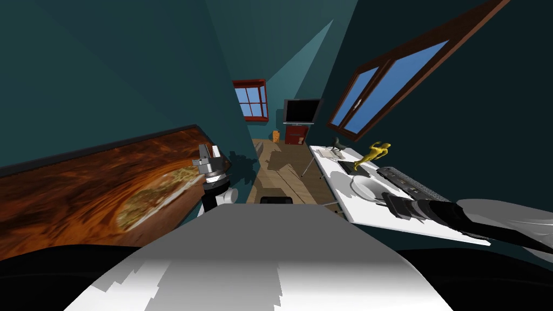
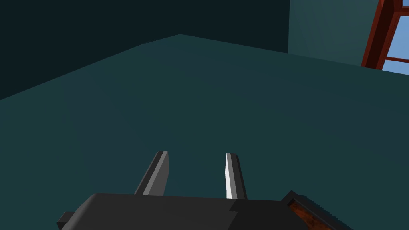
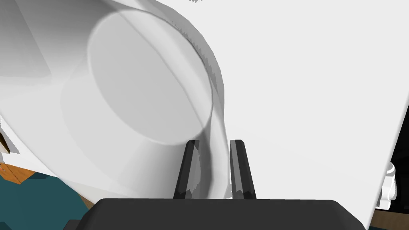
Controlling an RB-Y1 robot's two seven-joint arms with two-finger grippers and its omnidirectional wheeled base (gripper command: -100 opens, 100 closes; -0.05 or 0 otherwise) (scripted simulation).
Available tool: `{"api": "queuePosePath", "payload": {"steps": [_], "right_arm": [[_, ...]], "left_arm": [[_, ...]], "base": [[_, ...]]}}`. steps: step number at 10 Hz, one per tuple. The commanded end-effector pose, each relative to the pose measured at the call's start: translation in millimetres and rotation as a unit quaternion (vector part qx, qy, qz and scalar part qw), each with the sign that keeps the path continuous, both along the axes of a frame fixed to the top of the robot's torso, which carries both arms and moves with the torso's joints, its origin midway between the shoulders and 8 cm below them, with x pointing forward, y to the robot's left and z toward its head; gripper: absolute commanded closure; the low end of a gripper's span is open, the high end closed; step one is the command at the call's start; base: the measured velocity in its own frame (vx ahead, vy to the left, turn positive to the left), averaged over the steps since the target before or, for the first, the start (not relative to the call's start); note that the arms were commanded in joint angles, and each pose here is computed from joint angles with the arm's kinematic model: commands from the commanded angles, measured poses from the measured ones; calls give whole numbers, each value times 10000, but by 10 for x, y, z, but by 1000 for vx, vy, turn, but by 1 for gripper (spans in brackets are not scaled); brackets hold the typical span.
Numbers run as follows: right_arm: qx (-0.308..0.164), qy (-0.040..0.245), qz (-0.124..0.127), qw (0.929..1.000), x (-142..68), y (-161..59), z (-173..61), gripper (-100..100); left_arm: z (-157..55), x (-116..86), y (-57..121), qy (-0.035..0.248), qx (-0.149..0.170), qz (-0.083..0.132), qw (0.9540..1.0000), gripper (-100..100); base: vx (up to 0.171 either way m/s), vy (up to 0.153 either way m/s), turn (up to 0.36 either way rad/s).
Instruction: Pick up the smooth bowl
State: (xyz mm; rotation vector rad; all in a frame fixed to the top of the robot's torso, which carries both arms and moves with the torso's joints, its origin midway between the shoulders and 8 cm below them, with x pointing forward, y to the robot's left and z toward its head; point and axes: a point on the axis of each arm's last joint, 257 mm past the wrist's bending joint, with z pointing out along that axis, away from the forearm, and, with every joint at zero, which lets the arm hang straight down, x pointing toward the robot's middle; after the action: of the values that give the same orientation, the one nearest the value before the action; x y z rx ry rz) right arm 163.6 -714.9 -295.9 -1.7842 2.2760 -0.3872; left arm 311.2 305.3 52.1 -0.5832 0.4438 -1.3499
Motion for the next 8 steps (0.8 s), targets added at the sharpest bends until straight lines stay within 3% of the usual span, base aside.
{"api": "queuePosePath", "payload": {"steps": [1,2,3,5,7,8], "right_arm": [[-21,-24,-27,10000,73,39,32,100],[62,-54,25,10000,129,125,14,100],[-154,18,10,9999,102,44,68,100],[48,-84,127,9999,278,270,53,100],[-77,-30,143,9999,287,287,80,100],[-21,-131,202,9997,418,375,117,100]], "left_arm": [[0,0,0,0,0,0,10000,0],[0,0,0,0,0,0,10000,0],[0,0,0,0,0,0,10000,0],[0,0,0,0,0,0,10000,0],[0,0,0,0,0,0,10000,0],[0,0,0,0,0,0,10000,0]], "base": [[-30,-33,-25],[-15,-21,5],[-25,-39,-35],[-24,-35,-15],[-9,-13,-16],[-26,-39,-29]]}}
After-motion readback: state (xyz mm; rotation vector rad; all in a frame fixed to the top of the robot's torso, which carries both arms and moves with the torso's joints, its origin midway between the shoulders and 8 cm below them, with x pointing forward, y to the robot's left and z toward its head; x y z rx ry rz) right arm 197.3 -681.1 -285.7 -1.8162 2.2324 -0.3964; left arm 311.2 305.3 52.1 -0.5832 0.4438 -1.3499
